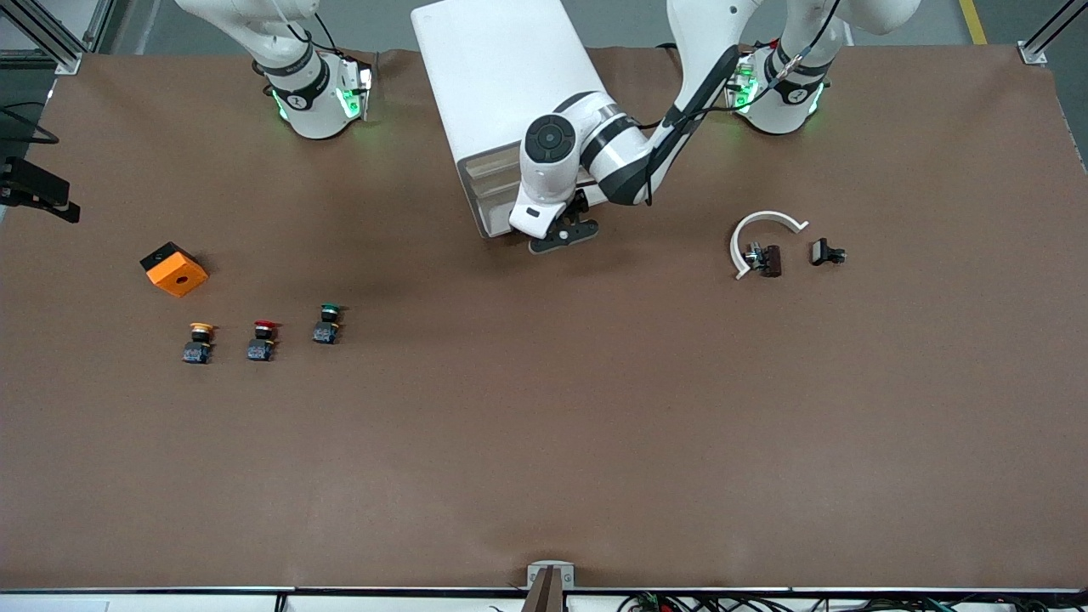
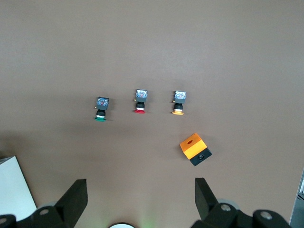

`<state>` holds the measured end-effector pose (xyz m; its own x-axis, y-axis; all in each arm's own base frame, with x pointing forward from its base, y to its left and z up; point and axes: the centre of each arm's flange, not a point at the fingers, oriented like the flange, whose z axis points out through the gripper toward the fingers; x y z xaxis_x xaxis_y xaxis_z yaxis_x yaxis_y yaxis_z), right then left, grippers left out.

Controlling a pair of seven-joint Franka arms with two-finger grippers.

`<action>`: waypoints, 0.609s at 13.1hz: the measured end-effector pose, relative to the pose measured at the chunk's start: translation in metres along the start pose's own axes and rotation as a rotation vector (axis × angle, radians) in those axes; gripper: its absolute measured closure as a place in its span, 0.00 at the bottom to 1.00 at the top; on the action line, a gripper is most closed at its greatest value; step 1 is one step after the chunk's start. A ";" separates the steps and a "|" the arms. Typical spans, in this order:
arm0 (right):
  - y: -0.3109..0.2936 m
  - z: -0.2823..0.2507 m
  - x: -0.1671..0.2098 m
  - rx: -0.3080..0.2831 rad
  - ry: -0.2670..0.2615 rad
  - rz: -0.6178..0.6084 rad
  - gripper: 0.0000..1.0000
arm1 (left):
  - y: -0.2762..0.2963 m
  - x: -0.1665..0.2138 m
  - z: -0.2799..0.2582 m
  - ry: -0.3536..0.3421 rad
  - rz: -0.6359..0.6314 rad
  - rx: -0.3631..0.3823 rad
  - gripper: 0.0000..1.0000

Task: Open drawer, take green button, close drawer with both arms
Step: 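Push the drawer into the cabinet with the left gripper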

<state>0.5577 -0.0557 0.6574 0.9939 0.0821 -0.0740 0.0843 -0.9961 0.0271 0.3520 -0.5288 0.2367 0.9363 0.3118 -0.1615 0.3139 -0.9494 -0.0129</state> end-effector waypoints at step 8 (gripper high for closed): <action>0.012 0.004 -0.007 0.076 -0.028 0.065 0.00 | 0.017 -0.022 -0.010 -0.135 -0.082 -0.039 0.00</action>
<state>0.5516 -0.0681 0.6543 0.9945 0.0175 -0.1029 0.0131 -0.9990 -0.0430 0.3379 -0.5514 0.2499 0.8786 0.3774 -0.2926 0.3963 -0.9181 0.0061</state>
